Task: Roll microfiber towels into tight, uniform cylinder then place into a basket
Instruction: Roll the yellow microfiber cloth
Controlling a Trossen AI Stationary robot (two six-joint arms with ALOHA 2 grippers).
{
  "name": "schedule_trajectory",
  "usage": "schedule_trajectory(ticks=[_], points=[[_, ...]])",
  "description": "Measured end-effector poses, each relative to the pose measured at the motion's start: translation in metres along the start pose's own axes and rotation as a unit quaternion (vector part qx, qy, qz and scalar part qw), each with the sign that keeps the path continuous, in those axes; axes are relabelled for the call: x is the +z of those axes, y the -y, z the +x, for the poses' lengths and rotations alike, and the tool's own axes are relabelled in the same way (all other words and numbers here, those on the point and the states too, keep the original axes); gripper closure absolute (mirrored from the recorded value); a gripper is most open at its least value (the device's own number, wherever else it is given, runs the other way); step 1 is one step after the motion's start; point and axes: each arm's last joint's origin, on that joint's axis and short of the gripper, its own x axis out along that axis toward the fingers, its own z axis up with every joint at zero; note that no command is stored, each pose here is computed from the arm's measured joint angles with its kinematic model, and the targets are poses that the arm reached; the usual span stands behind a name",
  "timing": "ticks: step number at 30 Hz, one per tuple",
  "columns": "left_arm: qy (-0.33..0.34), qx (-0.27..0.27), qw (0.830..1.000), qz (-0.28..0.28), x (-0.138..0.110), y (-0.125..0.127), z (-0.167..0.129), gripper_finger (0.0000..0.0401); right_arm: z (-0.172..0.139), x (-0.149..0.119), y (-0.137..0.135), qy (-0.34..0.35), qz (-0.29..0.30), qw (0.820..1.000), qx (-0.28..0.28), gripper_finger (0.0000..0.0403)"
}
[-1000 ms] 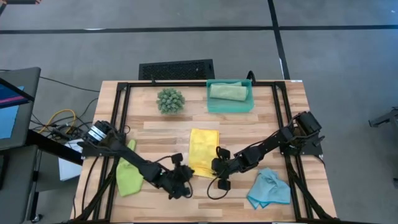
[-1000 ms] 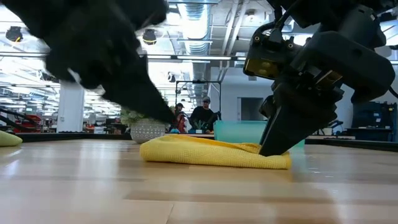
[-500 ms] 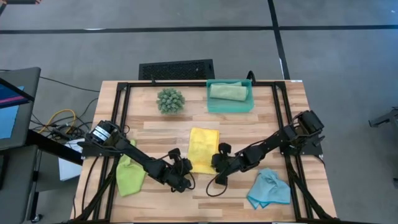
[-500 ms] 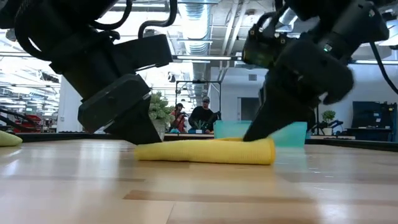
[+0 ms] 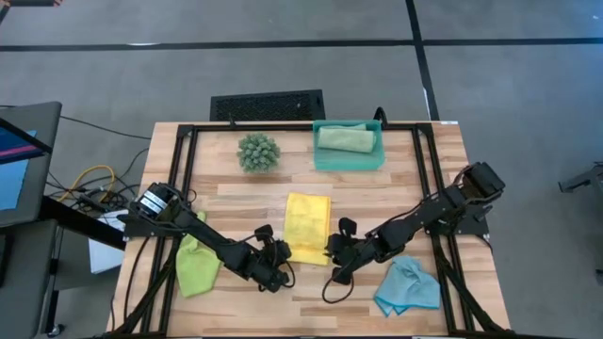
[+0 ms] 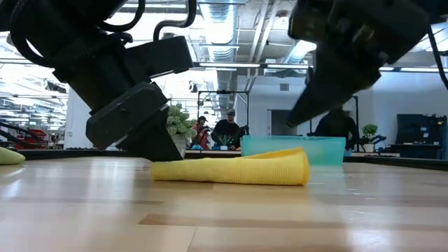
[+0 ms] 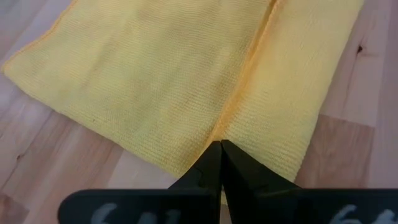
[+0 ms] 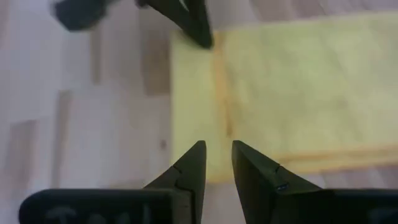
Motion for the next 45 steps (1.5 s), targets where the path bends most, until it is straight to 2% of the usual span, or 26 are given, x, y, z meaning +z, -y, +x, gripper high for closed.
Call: schedule_trajectory(ticks=[4,8,13,17,21,24,30,35,41,45], points=[[0.002,-0.001,1.0,-0.002,0.0,0.0,0.0,0.0401,0.02,-0.004,-0.005,0.017,-0.012,1.0,0.013,0.0307],[0.002,-0.002,1.0,0.0,0.0,0.001,-0.001,0.0401,0.036,-0.009,0.005,0.0,0.001,1.0,-0.01,0.0333],[0.019,0.006,1.0,0.011,0.001,0.003,-0.007,0.0401,0.045,-0.012,0.012,-0.029,0.011,1.0,0.005,0.0374],[0.046,0.002,0.999,0.003,0.012,0.007,-0.023,0.0401,0.047,-0.015,0.011,-0.043,0.007,0.999,0.017,0.0396],[0.067,-0.015,0.997,0.019,0.022,0.016,-0.033,0.0401,0.047,-0.015,0.01,-0.043,0.006,0.999,0.017,0.0384],[0.069,-0.044,0.996,0.022,0.023,0.017,-0.03,0.0401,0.046,-0.016,0.009,-0.041,0.0,0.999,0.02,0.0376],[0.035,-0.033,0.999,0.011,0.01,0.001,-0.013,0.0401,0.046,-0.016,0.008,-0.04,-0.027,0.999,0.022,0.0386],[-0.012,-0.066,0.998,-0.003,-0.005,-0.006,-0.005,0.0401,0.046,-0.016,0.008,-0.038,-0.054,0.998,0.02,0.0388],[-0.025,-0.083,0.996,-0.026,-0.01,-0.003,-0.008,0.0401,0.046,-0.014,0.012,-0.004,-0.063,0.996,-0.057,0.0378],[-0.023,-0.089,0.995,-0.025,-0.009,0.0,-0.011,0.0401,0.034,-0.011,0.005,0.023,-0.084,0.993,-0.082,0.0383]])
